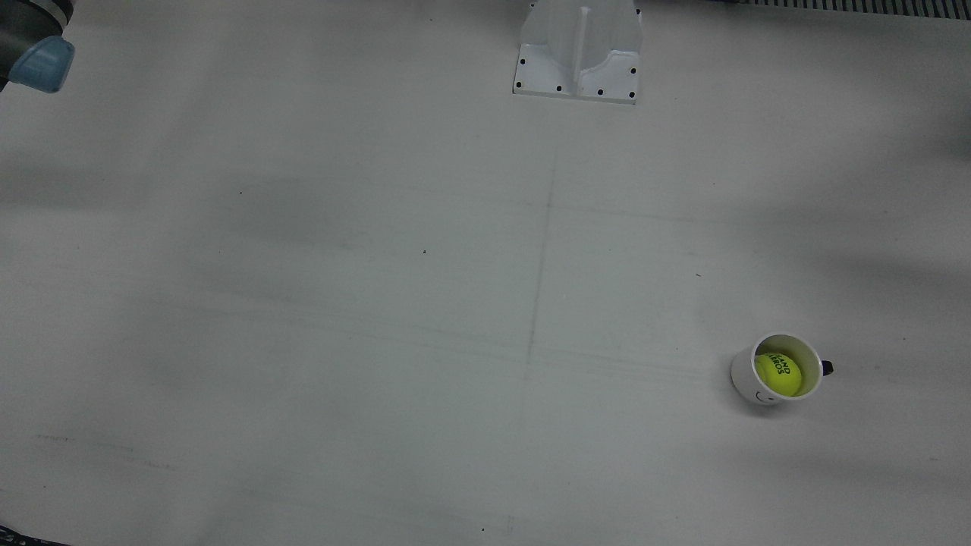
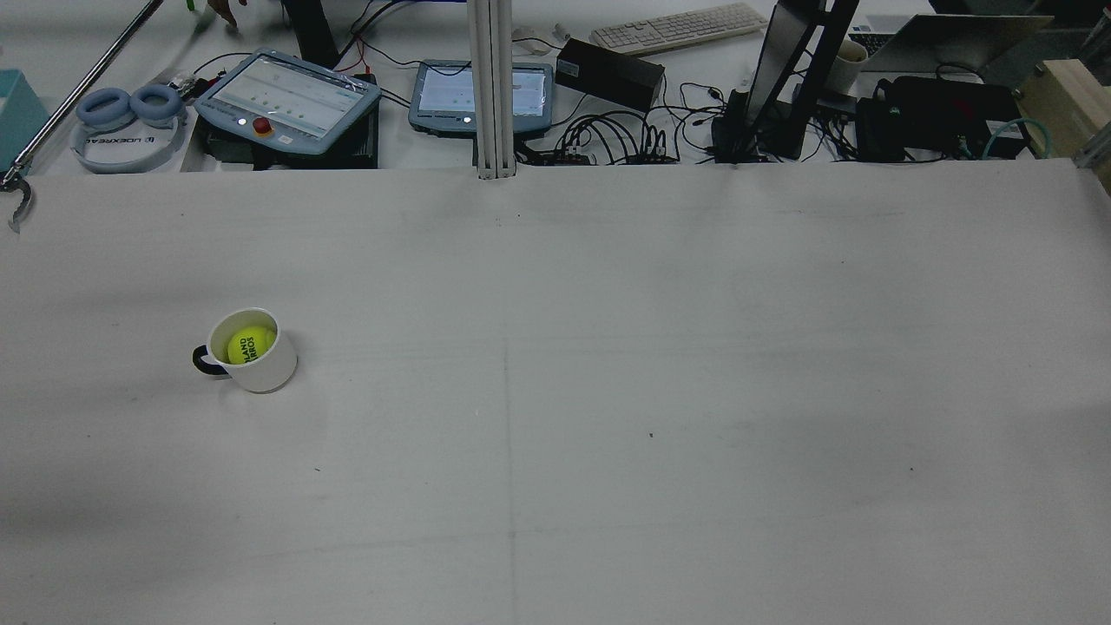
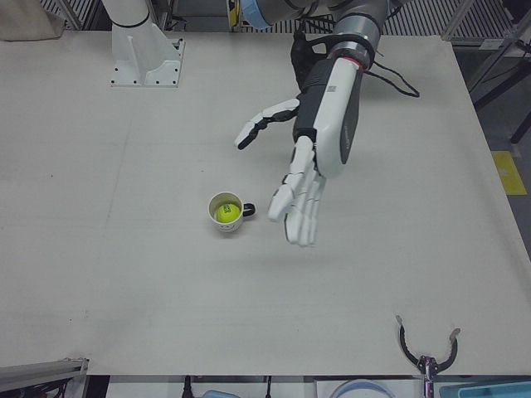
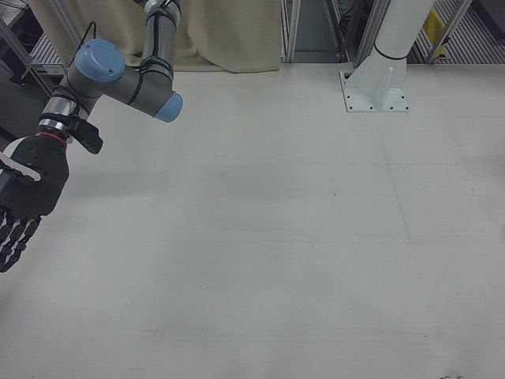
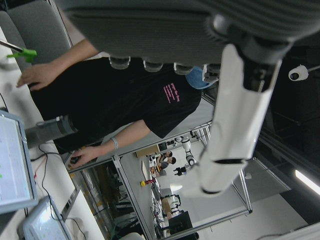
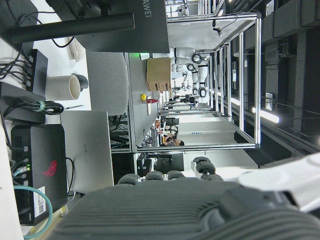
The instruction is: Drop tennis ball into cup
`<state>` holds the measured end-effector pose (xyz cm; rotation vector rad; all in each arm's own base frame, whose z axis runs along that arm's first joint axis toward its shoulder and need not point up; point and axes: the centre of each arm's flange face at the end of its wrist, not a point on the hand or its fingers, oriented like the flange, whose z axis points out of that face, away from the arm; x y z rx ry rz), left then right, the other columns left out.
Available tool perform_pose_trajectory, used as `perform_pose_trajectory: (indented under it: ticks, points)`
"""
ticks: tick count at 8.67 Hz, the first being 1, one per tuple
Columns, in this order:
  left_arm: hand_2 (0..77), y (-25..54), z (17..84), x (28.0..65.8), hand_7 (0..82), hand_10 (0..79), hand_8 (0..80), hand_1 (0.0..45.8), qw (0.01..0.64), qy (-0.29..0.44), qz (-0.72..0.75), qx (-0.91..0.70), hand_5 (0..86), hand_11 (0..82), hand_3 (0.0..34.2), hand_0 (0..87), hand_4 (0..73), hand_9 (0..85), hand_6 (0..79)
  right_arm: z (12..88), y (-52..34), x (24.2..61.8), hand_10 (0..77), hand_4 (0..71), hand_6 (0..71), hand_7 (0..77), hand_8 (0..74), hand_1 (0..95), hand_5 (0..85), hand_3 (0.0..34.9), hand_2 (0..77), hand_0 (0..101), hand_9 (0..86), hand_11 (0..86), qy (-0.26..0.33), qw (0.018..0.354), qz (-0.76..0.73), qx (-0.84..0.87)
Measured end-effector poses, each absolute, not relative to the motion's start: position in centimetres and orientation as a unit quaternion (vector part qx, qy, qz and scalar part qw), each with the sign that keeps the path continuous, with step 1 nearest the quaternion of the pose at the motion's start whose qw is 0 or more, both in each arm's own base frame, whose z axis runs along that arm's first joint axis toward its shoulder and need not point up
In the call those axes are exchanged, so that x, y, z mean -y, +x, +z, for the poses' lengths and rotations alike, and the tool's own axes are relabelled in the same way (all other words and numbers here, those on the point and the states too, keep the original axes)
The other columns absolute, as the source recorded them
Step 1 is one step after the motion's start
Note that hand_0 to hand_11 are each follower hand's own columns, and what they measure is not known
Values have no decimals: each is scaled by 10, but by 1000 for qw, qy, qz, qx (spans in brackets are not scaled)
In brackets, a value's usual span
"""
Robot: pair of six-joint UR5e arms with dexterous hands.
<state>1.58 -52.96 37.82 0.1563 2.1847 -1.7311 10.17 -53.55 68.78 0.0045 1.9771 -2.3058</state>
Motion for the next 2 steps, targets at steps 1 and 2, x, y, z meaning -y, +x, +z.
perform_pose_trajectory:
  ticks: [1, 2]
  points:
    - [229, -8, 407, 526, 5, 0, 0, 360, 168, 70, -627, -757, 98, 16, 113, 695, 11, 16, 0, 688, 102, 535, 0, 0, 0, 5, 0, 5, 0, 0, 5, 0, 0, 5, 1, 52, -758, -650]
    - [229, -25, 431, 520, 5, 5, 0, 360, 165, 78, -640, -746, 109, 16, 113, 780, 11, 16, 0, 688, 102, 535, 0, 0, 0, 5, 0, 5, 0, 0, 5, 0, 0, 5, 1, 52, -758, -650]
